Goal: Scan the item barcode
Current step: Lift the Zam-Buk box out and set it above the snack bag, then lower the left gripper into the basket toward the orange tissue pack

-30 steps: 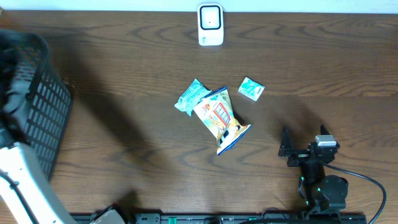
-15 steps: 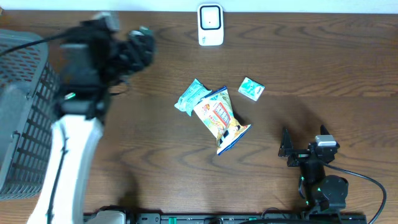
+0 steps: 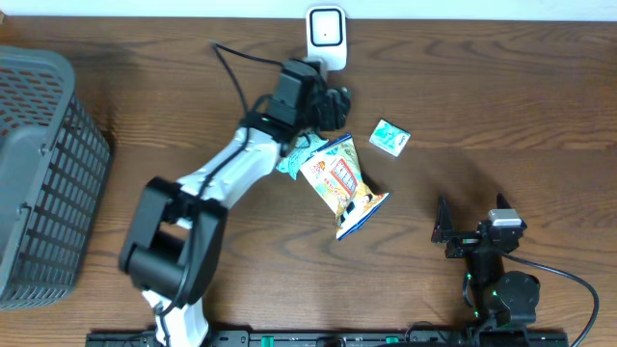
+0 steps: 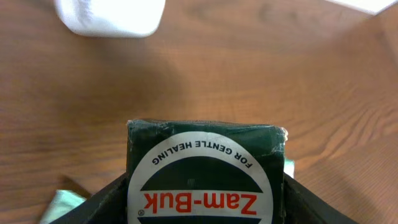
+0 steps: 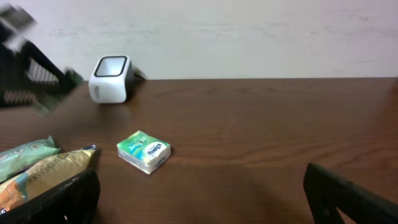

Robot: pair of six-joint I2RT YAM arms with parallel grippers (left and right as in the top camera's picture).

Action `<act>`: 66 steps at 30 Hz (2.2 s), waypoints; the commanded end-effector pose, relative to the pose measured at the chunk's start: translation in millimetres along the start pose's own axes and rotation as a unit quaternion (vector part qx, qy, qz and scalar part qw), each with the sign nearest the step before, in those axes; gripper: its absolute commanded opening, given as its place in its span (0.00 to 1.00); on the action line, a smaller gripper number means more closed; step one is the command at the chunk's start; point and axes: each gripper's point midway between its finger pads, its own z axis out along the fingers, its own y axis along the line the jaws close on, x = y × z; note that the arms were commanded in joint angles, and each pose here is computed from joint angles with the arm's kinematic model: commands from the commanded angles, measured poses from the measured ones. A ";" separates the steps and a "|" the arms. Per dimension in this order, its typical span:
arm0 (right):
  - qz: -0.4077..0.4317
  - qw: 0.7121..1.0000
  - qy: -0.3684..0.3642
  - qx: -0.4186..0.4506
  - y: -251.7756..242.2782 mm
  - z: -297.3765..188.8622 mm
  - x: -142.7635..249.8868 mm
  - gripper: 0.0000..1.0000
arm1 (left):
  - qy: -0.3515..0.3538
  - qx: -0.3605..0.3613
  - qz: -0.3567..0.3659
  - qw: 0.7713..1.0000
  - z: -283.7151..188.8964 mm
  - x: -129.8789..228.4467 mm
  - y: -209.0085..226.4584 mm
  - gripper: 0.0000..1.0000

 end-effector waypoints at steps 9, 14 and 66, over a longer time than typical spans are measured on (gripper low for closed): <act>-0.006 1.000 0.001 -0.003 1.7 -0.1 1.0 0.99 | 0.003 -0.003 0.006 1.000 9.0 3.8 0.8 0.82; -0.006 1.000 0.001 -0.003 1.7 -0.1 1.0 0.99 | -0.087 0.011 0.004 0.996 -56.7 -64.3 -7.8 0.82; -0.006 1.000 0.001 -0.003 1.7 -0.1 1.0 0.99 | -0.008 -0.665 -0.406 0.627 -524.5 153.7 490.5 0.82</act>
